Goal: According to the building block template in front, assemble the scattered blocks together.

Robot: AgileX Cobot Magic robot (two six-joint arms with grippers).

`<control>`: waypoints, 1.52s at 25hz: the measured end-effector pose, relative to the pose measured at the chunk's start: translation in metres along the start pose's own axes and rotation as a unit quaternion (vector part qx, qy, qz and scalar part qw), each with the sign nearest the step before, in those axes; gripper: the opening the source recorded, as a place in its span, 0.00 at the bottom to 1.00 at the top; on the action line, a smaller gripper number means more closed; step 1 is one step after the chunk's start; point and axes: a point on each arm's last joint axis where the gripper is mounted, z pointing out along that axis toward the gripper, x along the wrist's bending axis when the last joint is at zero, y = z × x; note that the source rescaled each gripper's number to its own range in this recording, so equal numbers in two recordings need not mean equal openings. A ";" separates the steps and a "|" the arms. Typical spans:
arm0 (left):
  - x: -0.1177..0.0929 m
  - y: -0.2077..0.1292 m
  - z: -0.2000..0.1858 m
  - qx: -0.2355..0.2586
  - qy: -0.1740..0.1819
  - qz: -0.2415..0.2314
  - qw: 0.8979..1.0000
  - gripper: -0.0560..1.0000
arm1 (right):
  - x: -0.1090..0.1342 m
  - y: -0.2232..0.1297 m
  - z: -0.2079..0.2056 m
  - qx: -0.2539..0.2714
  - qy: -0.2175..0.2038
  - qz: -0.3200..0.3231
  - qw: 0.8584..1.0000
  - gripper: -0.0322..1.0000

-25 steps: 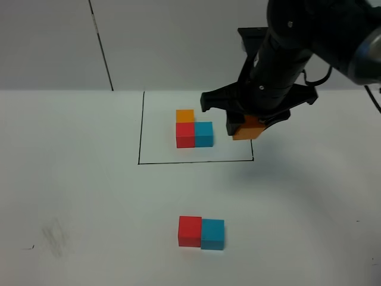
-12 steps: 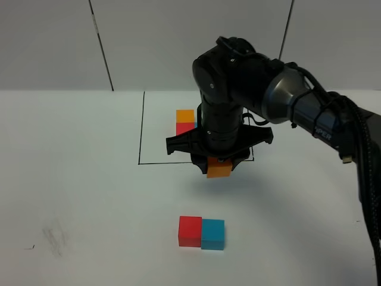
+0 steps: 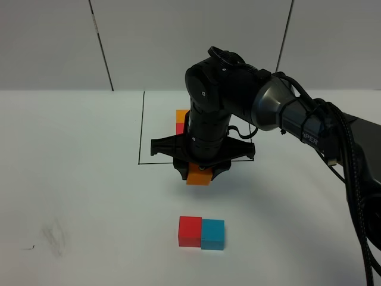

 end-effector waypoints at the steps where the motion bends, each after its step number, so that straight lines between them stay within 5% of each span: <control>1: 0.000 0.000 0.000 0.000 0.000 0.000 1.000 0.51 | 0.001 -0.001 0.001 -0.001 0.001 -0.002 1.000 0.06; 21: 0.000 0.000 0.000 0.000 0.000 0.000 1.000 0.51 | 0.001 -0.006 0.054 0.028 -0.050 0.016 0.998 0.06; 38: 0.000 0.000 0.000 0.000 0.000 0.000 1.000 0.51 | 0.007 -0.019 0.084 0.070 -0.048 0.031 0.996 0.06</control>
